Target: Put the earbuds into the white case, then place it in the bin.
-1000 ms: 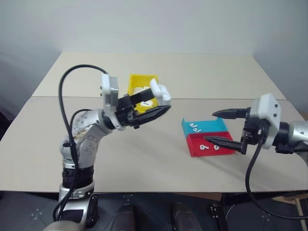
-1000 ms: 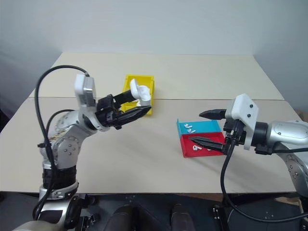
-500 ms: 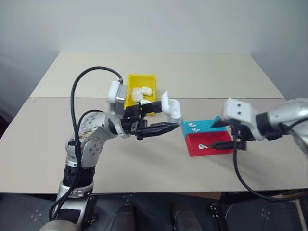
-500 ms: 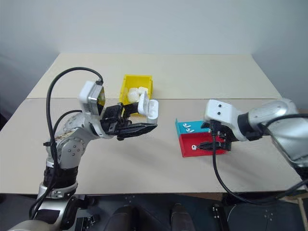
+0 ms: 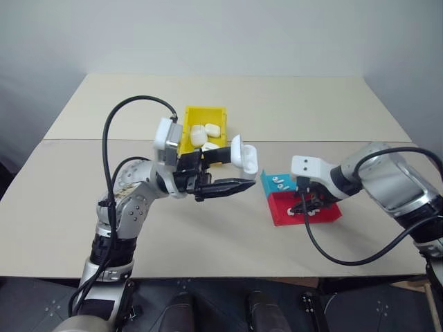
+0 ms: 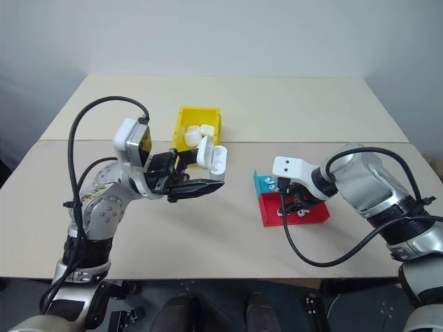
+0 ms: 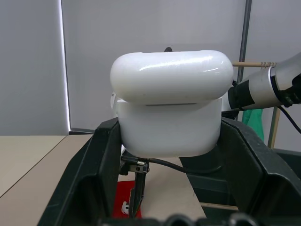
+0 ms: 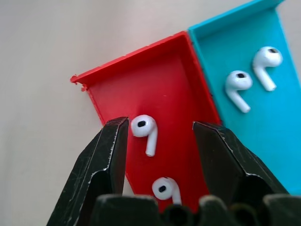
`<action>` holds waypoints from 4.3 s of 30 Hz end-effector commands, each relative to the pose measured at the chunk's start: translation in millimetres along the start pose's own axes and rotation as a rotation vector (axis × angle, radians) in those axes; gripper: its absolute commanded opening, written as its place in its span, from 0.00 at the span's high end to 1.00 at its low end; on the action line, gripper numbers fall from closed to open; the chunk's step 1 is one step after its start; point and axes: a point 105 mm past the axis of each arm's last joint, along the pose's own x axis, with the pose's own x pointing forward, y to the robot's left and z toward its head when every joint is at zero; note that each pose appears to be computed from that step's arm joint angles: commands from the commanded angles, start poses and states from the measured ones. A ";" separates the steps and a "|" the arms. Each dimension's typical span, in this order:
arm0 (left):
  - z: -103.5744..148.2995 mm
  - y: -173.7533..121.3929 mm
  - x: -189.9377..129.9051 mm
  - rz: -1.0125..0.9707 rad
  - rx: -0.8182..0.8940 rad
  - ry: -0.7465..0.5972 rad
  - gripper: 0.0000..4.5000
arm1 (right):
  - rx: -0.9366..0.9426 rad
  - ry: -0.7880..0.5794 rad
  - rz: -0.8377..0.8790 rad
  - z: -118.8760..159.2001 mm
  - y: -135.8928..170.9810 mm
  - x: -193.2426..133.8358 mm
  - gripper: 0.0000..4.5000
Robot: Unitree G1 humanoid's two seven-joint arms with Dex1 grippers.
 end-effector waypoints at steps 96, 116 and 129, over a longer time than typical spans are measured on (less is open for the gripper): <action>18.2 4.2 13.2 -0.113 0.036 -0.051 0.38 | -0.056 -1.277 -0.044 134.0 67.6 -114.9 0.86; 19.2 6.9 11.8 -0.107 0.054 -0.048 0.38 | -0.130 -1.201 -0.072 126.9 63.4 -110.0 0.44; 19.6 10.8 8.9 -0.094 0.060 -0.034 0.38 | -0.135 -1.194 -0.151 118.3 48.9 -127.9 0.01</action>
